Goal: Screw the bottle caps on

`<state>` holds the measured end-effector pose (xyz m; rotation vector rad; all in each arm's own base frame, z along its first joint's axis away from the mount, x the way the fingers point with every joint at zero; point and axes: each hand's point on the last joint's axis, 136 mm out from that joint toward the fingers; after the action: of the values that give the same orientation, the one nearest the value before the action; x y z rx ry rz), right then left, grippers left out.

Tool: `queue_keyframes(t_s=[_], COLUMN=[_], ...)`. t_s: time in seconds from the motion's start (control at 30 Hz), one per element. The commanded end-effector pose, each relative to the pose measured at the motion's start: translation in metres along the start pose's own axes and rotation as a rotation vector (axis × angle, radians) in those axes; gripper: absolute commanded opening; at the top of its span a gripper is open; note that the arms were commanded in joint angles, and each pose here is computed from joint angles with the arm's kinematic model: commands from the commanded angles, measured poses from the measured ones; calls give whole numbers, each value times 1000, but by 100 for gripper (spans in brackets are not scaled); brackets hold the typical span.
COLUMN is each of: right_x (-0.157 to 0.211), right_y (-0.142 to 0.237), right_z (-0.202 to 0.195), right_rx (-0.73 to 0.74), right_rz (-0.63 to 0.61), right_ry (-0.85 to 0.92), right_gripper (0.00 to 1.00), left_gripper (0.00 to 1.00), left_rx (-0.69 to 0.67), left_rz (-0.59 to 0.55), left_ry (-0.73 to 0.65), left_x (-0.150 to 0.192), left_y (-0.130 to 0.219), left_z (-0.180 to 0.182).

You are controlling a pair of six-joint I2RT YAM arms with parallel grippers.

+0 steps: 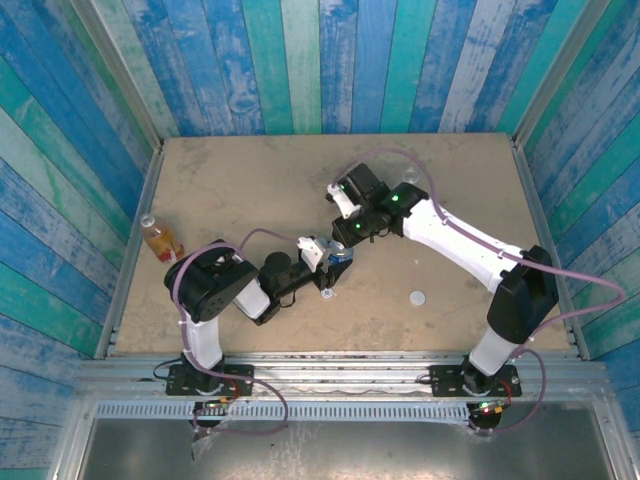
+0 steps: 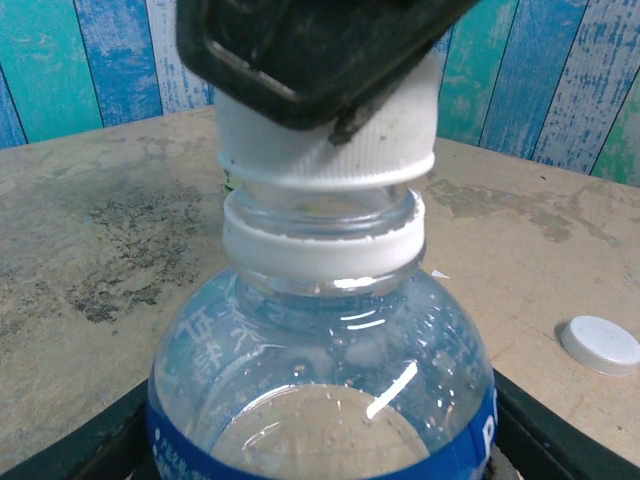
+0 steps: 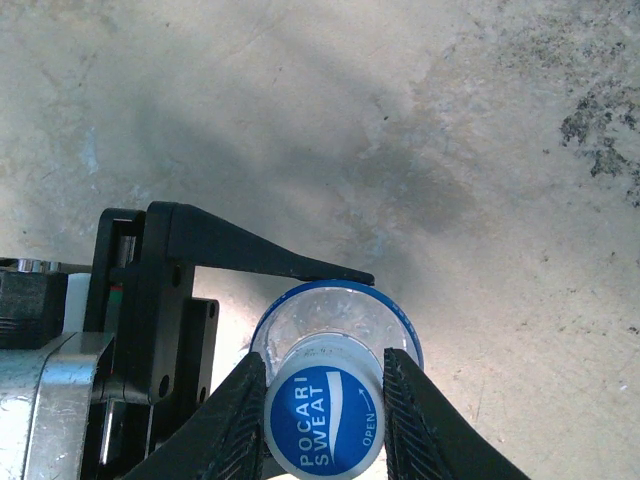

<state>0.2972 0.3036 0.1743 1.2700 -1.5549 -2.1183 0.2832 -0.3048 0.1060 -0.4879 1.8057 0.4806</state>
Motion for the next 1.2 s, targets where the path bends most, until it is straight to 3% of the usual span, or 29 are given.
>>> queue_keyframes(t_s=[0.0,0.53,0.87,1.17], right_x=[24,57,36,40], right_y=[-11,-29,-8,-15], right_z=[6,14,11,11], right_rx=[-42,-11,28,30], right_rz=[70,6,-133,-80], right_ry=[-31,-53,-14,-24], right_gripper=[31,31,30,31], left_gripper=[67,67,66,67], left_rx=[-27,-39,-36,-25], left_rz=[102,98,98,109], left_ry=[15,20,20,21], left_x=[33,33,32,34], left_y=[0,0,0,-2], left_z=[7,10,9,7])
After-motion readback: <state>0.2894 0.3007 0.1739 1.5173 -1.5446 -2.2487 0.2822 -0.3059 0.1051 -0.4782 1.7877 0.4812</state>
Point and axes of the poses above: each hand's point on the last joint's axis, 136 mm out from that joint toward the fingers, its own y axis back along the fingers, its own z axis along the line the jaws close on, x = y × z, and after that the axes turned 12 degrees about y, right-handed
